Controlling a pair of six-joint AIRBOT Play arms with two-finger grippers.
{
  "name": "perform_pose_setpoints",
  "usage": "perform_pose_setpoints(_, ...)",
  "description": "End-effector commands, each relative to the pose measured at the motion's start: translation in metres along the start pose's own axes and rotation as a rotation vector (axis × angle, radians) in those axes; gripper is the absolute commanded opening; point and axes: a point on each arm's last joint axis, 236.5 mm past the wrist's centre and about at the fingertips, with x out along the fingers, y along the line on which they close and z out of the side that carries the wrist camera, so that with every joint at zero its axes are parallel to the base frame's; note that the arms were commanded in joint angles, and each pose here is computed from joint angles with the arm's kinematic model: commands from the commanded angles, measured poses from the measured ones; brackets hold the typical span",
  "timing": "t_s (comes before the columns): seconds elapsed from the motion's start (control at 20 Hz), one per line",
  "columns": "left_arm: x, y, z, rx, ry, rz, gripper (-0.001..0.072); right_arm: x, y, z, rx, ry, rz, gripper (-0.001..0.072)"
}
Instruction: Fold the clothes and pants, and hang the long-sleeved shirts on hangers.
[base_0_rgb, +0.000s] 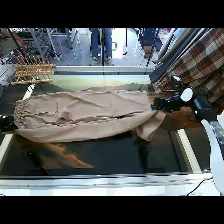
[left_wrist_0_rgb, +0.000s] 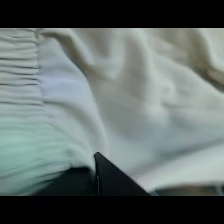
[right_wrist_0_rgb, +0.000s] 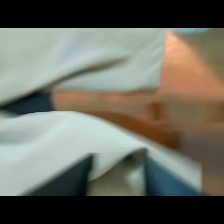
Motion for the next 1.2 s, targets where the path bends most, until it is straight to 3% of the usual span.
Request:
perform_pose_setpoints(0.0,0.008,-0.009,0.000,-0.001,0.024,0.011,0.0257,0.040,-0.054,0.024,0.165,-0.038,0.174,0.0432)
perform_pose_setpoints(0.05,0.008,-0.006,0.001,-0.036,0.016,0.012,0.0402,0.036,-0.068,0.015,0.160,-0.005,0.169,0.0432)
perform_pose_setpoints(0.1,0.006,-0.003,0.000,-0.074,0.014,0.013,0.0422,0.031,-0.078,-0.002,0.142,0.061,0.177,0.0425)
perform_pose_setpoints(0.3,-0.011,0.015,-0.024,-0.205,0.062,-0.015,0.0421,0.028,-0.101,-0.076,0.166,0.252,0.222,0.0381)
perform_pose_setpoints(0.5,-0.024,0.005,-0.037,-0.341,0.006,-0.234,0.0421,0.053,-0.093,-0.119,0.153,0.299,0.257,0.0382)
perform_pose_setpoints(0.75,-0.011,0.040,-0.073,-0.517,-0.062,-0.210,0.0420,0.068,-0.092,-0.099,0.189,0.192,0.241,0.0389)
perform_pose_setpoints(0.9,-0.005,0.056,-0.074,-0.585,-0.109,-0.179,0.0431,0.068,-0.095,-0.073,0.297,0.092,0.254,0.0446)
perform_pose_setpoints(1.0,-0.004,0.064,-0.064,-0.627,-0.156,-0.155,0.0487,0.069,-0.098,-0.066,0.337,0.062,0.244,0.0519)
perform_pose_setpoints(1.15,-0.005,0.074,-0.054,-0.663,-0.209,-0.130,0.0487,0.070,-0.100,-0.060,0.350,0.037,0.238,0.0519)
